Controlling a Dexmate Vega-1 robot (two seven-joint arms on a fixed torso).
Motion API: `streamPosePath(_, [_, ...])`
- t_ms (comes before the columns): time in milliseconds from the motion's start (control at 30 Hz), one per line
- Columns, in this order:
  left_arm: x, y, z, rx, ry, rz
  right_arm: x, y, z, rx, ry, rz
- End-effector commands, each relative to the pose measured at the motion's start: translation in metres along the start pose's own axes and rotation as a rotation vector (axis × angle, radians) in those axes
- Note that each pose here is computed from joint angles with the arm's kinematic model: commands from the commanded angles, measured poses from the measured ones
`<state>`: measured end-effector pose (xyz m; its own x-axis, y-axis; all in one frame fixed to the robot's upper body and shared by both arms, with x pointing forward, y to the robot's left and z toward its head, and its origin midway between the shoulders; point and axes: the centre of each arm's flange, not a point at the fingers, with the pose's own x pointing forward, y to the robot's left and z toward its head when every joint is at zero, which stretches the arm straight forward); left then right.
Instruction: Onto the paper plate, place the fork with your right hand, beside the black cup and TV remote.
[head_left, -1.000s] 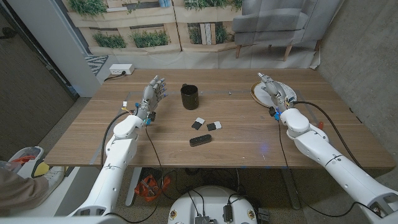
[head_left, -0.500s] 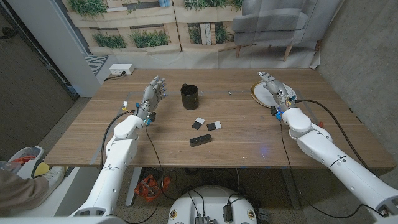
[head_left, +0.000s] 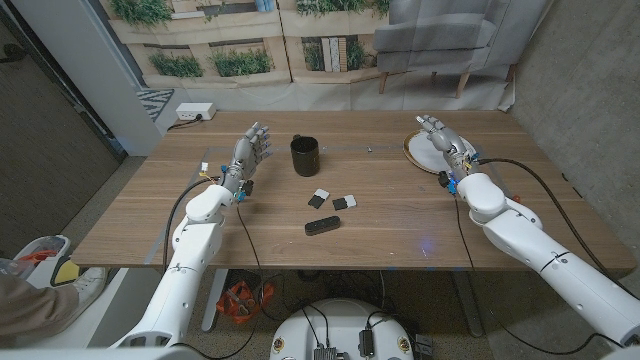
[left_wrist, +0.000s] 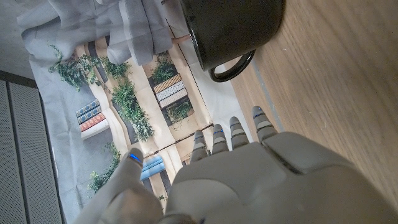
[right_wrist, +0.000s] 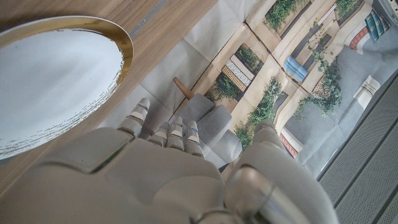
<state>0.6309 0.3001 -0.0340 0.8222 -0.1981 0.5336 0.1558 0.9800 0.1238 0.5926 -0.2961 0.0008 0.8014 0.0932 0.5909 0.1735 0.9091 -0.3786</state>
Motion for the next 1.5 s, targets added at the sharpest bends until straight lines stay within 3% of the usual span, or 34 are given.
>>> streamPosePath(33, [-0.003, -0.005, 0.002, 0.027, 0.005, -0.009, -0.004, -0.004, 0.005, -0.063, 0.004, 0.004])
streamPosePath(800, [-0.006, -0.010, 0.003, 0.044, -0.009, 0.002, -0.010, -0.014, 0.011, -0.200, 0.029, -0.018])
streamPosePath(1500, [0.000, -0.008, 0.004, 0.047, -0.011, 0.002, -0.006, -0.012, 0.014, -0.334, 0.062, -0.039])
